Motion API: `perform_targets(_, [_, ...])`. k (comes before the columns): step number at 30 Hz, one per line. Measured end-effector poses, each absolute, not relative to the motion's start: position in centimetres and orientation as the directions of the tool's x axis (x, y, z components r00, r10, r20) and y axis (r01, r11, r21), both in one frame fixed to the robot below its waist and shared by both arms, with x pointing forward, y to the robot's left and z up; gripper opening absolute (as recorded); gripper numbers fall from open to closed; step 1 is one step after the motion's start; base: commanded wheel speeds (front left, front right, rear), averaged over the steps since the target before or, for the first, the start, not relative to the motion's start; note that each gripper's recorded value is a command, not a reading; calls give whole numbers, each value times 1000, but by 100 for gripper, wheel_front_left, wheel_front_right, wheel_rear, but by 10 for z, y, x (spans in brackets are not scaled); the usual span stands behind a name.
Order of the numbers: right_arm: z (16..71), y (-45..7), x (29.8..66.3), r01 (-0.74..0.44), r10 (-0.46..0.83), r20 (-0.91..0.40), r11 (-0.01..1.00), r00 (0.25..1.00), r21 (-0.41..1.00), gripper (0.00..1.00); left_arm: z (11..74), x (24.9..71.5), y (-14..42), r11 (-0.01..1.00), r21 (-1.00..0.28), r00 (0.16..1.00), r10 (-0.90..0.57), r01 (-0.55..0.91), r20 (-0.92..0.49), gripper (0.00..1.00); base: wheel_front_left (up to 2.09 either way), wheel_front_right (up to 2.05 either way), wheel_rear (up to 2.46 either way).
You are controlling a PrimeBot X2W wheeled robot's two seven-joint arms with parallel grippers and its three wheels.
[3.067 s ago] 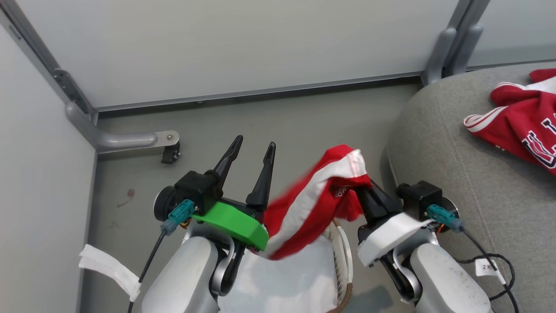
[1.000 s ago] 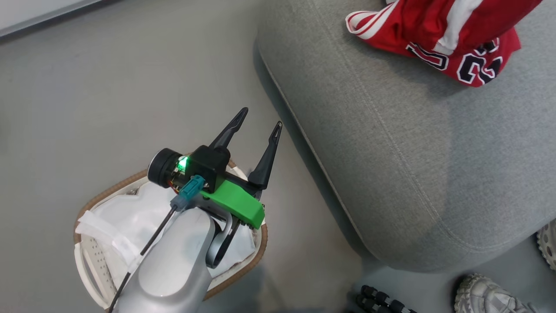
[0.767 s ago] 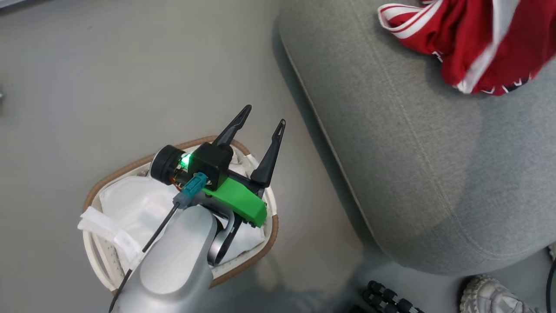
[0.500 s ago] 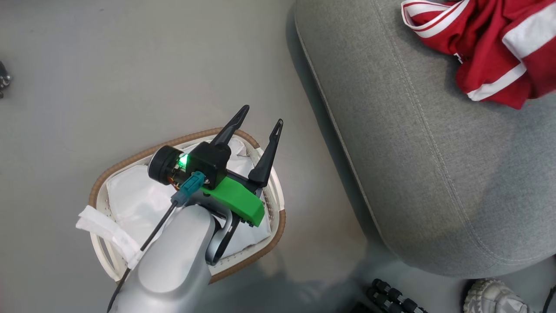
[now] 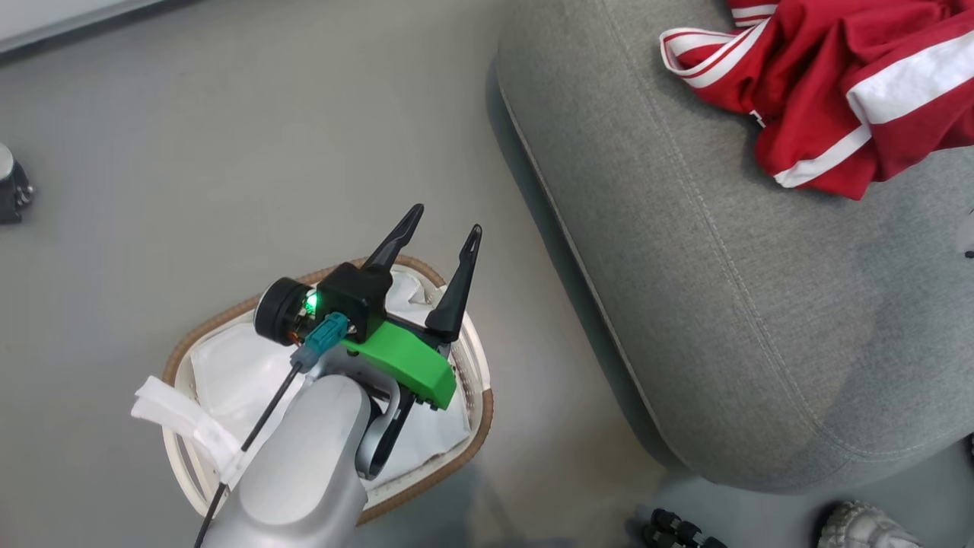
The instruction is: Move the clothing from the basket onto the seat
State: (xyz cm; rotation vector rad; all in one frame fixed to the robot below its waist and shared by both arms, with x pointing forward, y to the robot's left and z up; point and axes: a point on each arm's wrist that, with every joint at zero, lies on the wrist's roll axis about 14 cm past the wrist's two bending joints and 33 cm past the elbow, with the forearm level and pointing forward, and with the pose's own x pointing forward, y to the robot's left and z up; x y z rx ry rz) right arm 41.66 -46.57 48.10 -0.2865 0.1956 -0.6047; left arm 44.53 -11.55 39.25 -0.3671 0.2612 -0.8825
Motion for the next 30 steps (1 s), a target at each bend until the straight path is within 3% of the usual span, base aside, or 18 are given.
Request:
perform_targets(10, [508, -426, 412, 479, -490, -3, 852, 872, -210, 100, 413, 437, -94, 639, -394, 670, -739, 661, -74, 100, 0, 0, 0])
perform_targets(19, [516, -348, 450, 307, -304, 53, 949, 951, -72, 100, 420, 446, -40, 757, -350, 784, -614, 551, -95, 100, 0, 0, 0])
perform_targets(30, [509, -256, 482, 107, -110, 57, 993, 992, 60, 100, 430, 456, 44, 888, -301, 914, -393, 348, -102, 100, 0, 0, 0])
